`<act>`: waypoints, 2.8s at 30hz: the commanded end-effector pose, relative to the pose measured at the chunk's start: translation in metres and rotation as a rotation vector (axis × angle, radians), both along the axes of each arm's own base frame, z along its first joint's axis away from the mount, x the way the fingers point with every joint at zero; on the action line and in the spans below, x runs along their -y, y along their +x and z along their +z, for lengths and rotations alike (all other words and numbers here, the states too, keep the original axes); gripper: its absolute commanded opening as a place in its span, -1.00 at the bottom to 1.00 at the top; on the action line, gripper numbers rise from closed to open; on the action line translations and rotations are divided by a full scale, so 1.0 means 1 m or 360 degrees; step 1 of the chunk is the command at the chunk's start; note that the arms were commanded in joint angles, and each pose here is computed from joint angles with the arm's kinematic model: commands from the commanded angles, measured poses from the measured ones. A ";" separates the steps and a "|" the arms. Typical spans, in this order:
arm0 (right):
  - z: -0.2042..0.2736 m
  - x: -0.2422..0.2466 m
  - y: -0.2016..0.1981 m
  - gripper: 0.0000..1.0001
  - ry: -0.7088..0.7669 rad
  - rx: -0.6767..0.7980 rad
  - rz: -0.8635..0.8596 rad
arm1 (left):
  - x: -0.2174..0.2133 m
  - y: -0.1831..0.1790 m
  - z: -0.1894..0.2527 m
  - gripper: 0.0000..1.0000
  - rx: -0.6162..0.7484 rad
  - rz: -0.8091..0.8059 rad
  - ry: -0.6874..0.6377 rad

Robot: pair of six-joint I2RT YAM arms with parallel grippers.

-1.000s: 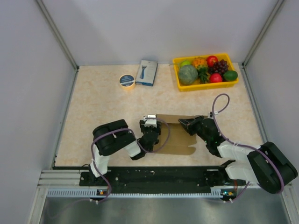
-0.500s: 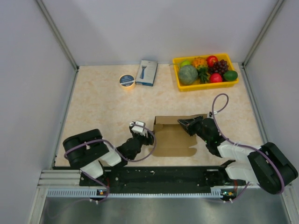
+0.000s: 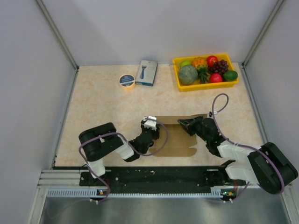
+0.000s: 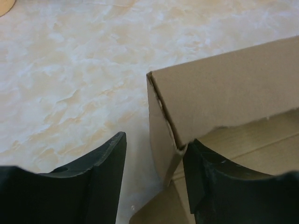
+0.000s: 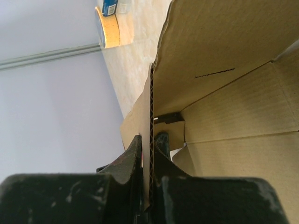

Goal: Fold the paper box

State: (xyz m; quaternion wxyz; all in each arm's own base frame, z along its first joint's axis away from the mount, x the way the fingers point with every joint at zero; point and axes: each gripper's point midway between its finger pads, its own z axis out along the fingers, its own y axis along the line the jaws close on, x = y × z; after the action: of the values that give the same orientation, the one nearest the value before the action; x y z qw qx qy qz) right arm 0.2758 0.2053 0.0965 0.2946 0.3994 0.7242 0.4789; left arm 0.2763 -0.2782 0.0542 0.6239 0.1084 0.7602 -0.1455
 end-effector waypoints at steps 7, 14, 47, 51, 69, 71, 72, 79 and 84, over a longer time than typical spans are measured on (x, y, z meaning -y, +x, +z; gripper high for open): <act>-0.034 0.011 -0.008 -0.99 -0.0164 -0.0156 -0.0023 | 0.003 0.045 0.016 -0.30 0.0169 0.0342 0.0095; -0.032 0.006 -0.008 -1.00 -0.0161 -0.0151 0.0001 | 0.002 0.057 -0.001 -0.60 0.0126 0.0489 0.0253; -0.037 0.000 -0.010 -0.99 -0.0198 -0.0118 0.0061 | -0.056 -0.002 0.039 0.15 0.0411 0.0998 0.0146; -0.041 -0.002 -0.009 -0.94 -0.0212 -0.0100 0.0123 | -0.053 -0.016 0.042 0.21 0.0413 0.0920 0.0128; -0.015 -0.011 -0.009 0.98 -0.0517 0.0224 0.0477 | -0.033 -0.004 0.091 0.52 0.0461 0.0955 0.0459; -0.019 -0.008 -0.018 0.98 -0.0617 0.0209 0.0566 | -0.035 -0.006 0.094 0.57 0.0438 0.0969 0.0458; -0.014 -0.006 -0.020 0.98 -0.0707 0.0294 0.0628 | -0.035 -0.007 0.098 0.60 0.0424 0.0981 0.0425; 0.013 0.003 -0.036 0.98 -0.0761 0.0579 0.0772 | -0.033 -0.013 0.104 0.66 0.0385 0.0962 0.0650; 0.018 0.002 -0.042 0.98 -0.0721 0.0630 0.0815 | -0.023 -0.015 0.121 0.67 0.0340 0.0941 0.0880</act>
State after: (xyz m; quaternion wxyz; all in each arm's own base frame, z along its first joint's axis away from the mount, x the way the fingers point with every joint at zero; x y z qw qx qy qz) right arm 0.2426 0.2007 0.1126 0.3795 0.0757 0.8207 0.4203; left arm 0.2587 -0.2612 0.1023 0.6336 -0.0518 0.7491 0.1862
